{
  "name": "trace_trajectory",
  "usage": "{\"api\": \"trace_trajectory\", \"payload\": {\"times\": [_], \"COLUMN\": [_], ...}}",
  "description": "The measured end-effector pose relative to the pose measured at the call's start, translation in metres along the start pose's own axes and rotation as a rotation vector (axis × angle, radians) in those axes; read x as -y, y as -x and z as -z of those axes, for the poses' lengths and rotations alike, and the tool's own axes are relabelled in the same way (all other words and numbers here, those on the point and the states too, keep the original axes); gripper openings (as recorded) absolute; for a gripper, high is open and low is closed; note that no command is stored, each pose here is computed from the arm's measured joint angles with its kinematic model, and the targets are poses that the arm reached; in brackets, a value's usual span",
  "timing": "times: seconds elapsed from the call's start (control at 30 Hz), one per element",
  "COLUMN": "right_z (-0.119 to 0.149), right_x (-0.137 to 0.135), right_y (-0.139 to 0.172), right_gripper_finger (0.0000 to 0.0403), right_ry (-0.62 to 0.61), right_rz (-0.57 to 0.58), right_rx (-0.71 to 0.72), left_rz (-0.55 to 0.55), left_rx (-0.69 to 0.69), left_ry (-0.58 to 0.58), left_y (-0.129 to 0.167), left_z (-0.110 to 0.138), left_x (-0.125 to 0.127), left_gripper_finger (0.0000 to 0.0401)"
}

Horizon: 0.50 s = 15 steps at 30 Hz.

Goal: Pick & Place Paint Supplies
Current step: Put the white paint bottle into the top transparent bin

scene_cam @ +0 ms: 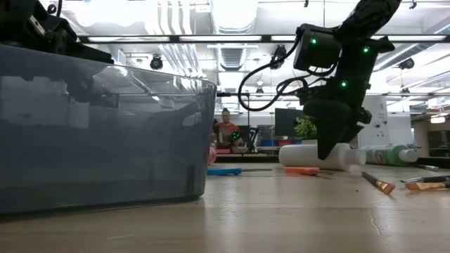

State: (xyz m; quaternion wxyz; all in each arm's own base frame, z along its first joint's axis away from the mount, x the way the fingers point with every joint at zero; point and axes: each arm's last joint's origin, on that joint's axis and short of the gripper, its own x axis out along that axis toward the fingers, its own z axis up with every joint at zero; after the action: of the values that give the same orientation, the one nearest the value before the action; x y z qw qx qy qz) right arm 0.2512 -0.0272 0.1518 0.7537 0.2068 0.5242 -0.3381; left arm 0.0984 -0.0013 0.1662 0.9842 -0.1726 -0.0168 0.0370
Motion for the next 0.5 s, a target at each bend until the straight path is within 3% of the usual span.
{"api": "trace_trajectory", "payload": {"times": [0.23, 0.5], "right_z": [0.0, 0.0], "right_x": [0.0002, 0.0004], "right_y": [0.0, 0.0], "right_gripper_finger": [0.0207, 0.0198], "right_ry": [0.013, 0.013], "right_rz": [0.001, 0.008], "right_rx": [0.0, 0.003], "left_rz": [0.0, -0.001], "left_rx": [0.0, 0.001], "left_ry": [0.0, 0.0], "left_y": [0.0, 0.0], "left_z": [0.0, -0.0001], "left_x": [0.0, 0.0], "left_gripper_finger": [0.0062, 0.0062]}}
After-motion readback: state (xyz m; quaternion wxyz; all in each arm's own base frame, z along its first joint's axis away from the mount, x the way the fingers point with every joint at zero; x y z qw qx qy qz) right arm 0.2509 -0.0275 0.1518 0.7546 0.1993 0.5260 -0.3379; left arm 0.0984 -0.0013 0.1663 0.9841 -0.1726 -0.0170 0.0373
